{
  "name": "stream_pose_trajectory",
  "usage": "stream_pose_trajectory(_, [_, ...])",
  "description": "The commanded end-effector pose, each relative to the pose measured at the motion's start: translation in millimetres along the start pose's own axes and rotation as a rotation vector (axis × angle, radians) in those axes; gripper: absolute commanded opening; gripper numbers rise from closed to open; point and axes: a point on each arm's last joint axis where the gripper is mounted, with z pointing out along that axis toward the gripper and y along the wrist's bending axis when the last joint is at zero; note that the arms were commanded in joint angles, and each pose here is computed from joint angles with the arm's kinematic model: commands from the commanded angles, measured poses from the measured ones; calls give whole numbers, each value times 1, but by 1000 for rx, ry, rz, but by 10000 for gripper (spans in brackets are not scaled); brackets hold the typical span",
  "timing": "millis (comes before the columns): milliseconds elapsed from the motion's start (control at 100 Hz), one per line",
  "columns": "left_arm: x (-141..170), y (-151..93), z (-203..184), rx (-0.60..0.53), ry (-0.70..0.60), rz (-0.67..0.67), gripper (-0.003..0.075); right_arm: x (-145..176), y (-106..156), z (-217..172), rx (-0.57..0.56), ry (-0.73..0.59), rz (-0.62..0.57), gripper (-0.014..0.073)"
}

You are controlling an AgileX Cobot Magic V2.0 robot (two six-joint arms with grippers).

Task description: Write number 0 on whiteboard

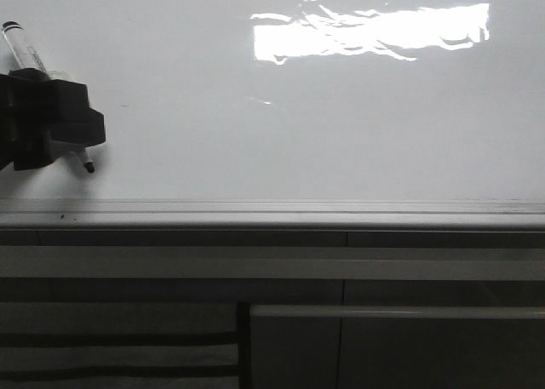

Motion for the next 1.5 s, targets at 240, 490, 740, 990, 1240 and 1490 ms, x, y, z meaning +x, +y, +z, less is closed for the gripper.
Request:
stream_pose_trajectory(240, [-14,-6,1,25,-75,-47,-20,-16,4,0,-14,-88,-9,-69])
stream_pose_trajectory(490, [-12,-14,0,103,-55,74,-20,-13,5,0,-11,-49,-56,-69])
stream_pose_trajectory(740, [-1,-41,-7,417,-49,530,-20,-8,20,1,-159,211,-525,-69])
stream_pose_trajectory(990, [-5,-70,-18,602,-45,841,-20,11,40,14,-438,479,-684,-38])
stream_pose_trajectory(1240, [-20,-105,-27,660,-6,1082,-20,32,55,35,-562,658,-688,347])
stream_pose_trajectory(1490, [-31,-119,-30,688,-70,1073,-20,31,71,40,-632,551,-690,380])
